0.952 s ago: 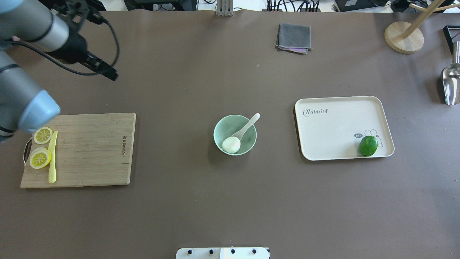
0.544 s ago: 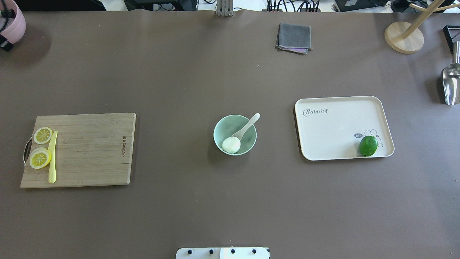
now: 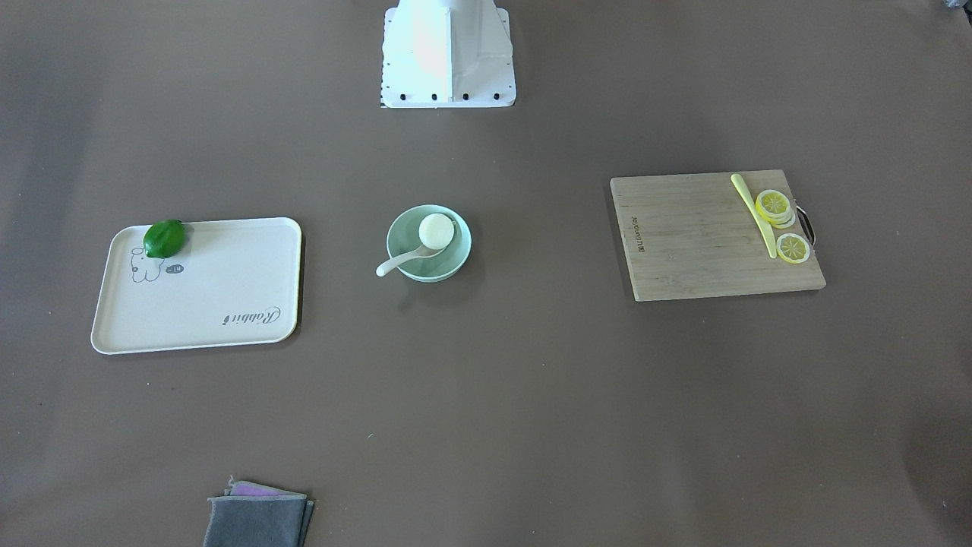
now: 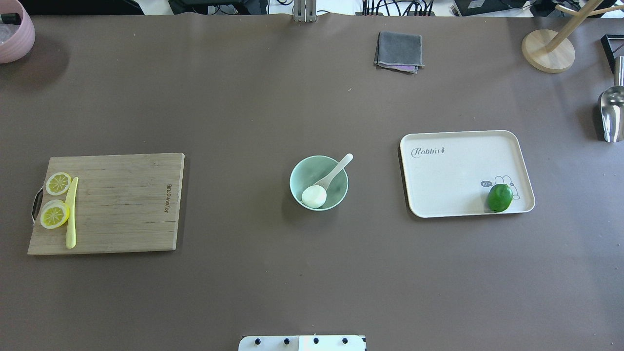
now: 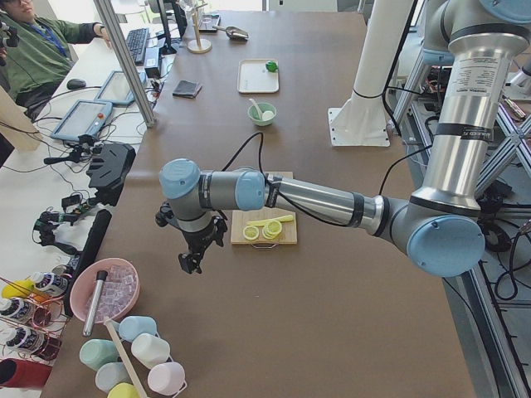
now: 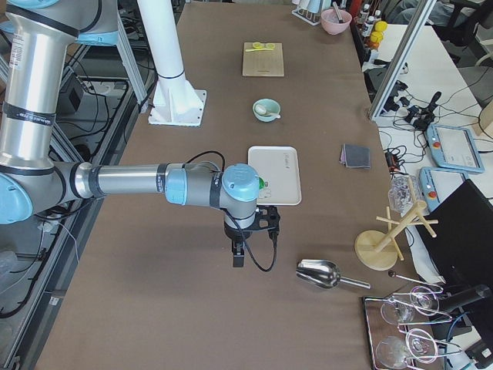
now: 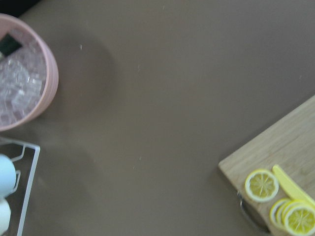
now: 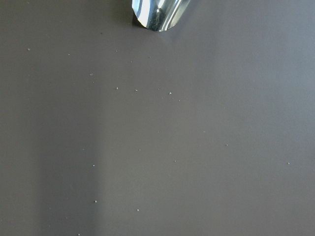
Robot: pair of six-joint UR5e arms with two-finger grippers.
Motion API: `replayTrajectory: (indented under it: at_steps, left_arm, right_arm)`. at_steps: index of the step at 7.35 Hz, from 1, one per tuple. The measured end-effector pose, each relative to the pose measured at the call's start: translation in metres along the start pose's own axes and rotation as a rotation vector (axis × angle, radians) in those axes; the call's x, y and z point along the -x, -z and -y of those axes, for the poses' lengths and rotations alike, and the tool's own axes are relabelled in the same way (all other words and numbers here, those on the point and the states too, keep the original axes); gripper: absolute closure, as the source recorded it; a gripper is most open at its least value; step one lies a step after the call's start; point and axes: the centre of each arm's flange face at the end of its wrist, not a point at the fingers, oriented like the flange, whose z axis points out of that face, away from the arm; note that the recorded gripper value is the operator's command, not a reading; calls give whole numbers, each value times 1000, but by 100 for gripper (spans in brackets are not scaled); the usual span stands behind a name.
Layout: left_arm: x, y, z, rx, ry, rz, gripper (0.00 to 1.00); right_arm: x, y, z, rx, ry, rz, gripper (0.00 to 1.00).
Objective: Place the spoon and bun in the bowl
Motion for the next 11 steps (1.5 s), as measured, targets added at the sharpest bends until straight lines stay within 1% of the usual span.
replayTrajectory:
  at_steps: [1,2,3,4,6,11]
  left_arm:
    - [13,-6,-13,-3,66,3,1]
    - [18,-9,-19,-4,143,2,1]
    - [19,-8,-22,-8,197,4,1]
    - [14,-7,-27,-15,210,10,1]
    - [-3,-3,-39,-45,186,21,1]
    - [-7,-3,-43,-54,175,20,1]
  right_arm:
    - [-1,-1,-1,2,-2,1,0]
    - [-1,-1,-1,3,-3,1,0]
    - [-1,-2,-1,3,-4,2,0]
    - [-2,-3,-1,5,-5,3,0]
    - [-3,-5,-1,11,-10,3,0]
    - [-5,-8,0,15,-15,5,0]
